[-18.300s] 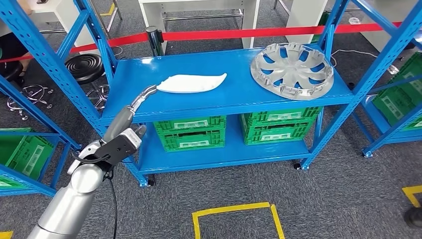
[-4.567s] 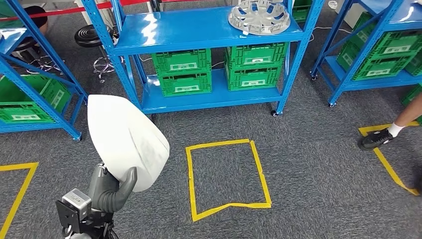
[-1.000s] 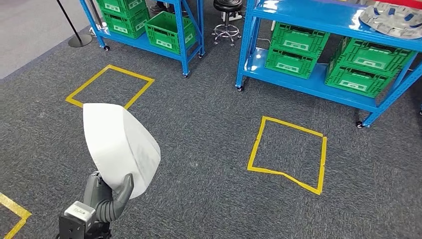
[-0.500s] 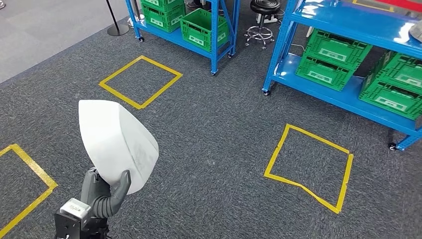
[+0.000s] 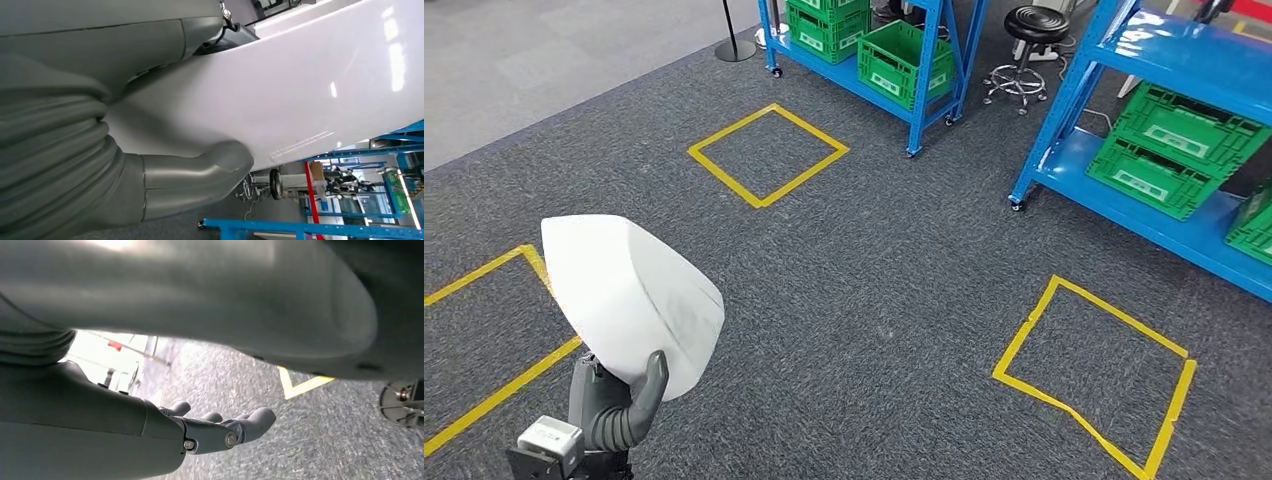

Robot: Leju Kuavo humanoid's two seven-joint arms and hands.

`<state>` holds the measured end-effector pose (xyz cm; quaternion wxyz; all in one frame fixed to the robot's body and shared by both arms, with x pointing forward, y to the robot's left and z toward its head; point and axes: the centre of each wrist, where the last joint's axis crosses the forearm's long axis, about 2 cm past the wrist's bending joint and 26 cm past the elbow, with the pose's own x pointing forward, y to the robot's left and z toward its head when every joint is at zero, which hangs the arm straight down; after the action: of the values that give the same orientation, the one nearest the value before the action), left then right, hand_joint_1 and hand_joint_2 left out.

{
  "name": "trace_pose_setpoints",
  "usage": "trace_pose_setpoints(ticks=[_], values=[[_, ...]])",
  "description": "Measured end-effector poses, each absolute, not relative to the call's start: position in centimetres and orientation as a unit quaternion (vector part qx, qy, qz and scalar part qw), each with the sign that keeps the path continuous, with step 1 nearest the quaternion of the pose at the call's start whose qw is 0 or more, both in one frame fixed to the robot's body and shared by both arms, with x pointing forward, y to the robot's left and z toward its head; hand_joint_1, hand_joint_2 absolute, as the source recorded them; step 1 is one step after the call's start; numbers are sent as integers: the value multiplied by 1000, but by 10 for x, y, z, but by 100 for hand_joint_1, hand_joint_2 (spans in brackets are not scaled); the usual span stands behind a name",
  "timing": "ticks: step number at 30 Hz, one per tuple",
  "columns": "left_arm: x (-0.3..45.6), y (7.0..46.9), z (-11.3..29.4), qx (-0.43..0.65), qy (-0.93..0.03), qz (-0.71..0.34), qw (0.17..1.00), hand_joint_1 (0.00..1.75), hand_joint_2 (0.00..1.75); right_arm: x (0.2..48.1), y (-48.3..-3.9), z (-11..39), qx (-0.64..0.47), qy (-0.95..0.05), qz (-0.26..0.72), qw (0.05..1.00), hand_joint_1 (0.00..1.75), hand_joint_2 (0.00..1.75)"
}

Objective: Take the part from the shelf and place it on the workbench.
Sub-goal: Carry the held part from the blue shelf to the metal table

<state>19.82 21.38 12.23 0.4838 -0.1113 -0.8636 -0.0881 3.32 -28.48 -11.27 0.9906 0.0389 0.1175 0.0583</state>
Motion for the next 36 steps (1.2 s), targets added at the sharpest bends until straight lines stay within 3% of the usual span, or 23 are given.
trace_pose_setpoints(ticks=[36], values=[[206, 220, 135, -96, -875, -103, 464, 175, 175, 37, -278, -112, 51, 77, 21, 996, 0, 0]])
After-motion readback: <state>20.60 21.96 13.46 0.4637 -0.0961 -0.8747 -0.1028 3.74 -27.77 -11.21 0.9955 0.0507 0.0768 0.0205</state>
